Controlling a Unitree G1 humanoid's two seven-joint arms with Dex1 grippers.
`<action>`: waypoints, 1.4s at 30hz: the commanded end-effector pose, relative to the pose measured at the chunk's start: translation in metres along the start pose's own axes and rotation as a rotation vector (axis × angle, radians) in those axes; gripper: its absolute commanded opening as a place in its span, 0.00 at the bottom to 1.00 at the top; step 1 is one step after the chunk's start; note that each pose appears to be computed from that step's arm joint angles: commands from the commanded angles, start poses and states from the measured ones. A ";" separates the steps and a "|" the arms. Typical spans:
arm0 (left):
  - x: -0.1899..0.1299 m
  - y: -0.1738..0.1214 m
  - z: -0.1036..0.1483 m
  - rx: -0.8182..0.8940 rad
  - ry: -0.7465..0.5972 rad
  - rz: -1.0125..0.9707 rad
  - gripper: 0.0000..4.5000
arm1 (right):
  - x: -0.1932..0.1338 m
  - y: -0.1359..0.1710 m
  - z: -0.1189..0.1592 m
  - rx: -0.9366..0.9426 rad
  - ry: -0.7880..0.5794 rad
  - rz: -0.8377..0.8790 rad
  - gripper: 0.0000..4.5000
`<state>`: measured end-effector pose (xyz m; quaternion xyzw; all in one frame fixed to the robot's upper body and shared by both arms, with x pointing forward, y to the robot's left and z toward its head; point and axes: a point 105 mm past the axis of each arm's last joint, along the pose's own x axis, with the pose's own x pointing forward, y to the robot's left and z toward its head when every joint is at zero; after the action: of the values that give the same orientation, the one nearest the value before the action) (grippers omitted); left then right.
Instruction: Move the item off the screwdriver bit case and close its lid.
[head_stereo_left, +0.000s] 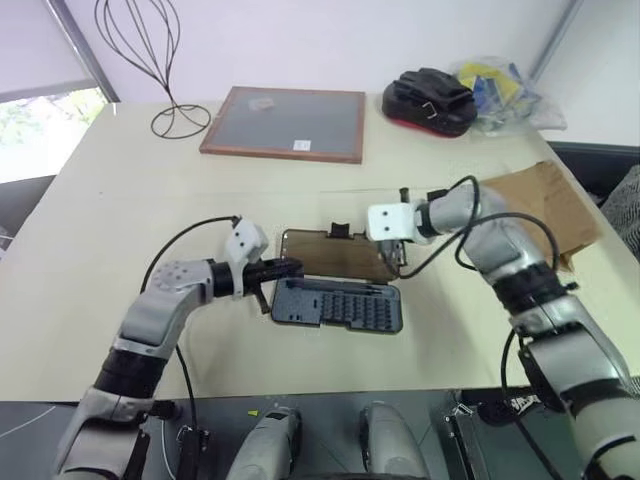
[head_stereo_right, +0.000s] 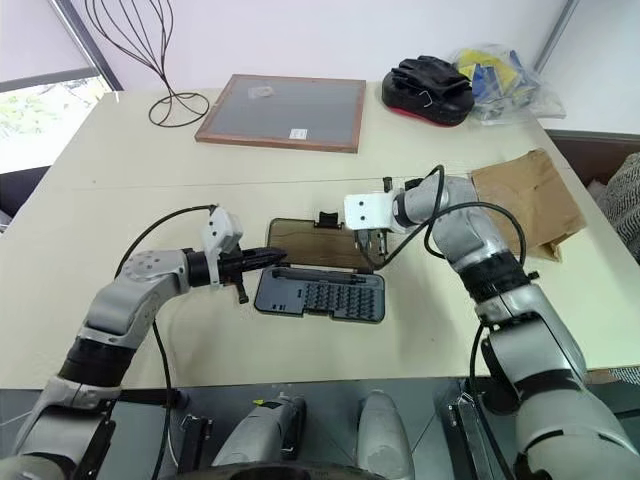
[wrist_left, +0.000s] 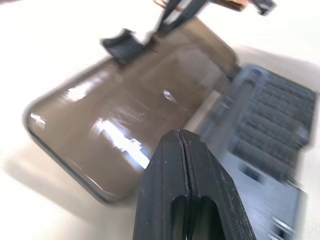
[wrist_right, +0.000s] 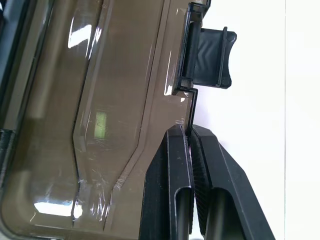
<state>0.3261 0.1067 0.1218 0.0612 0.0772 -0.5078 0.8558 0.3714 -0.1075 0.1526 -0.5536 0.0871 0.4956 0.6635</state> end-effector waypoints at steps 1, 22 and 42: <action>-0.003 0.012 0.023 -0.005 -0.085 0.036 0.00 | -0.014 -0.006 0.020 -0.057 -0.021 -0.061 0.01; -0.014 0.072 0.015 -0.174 -0.143 0.235 0.00 | -0.023 -0.014 0.045 -0.193 -0.001 -0.264 0.01; 0.010 0.029 0.001 -0.168 -0.091 0.057 0.00 | -0.026 -0.026 0.040 -0.189 0.030 -0.302 0.15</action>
<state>0.3583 0.1145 0.1119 -0.0422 0.0944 -0.4659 0.8788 0.3596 -0.0873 0.1832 -0.6198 -0.0091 0.4089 0.6697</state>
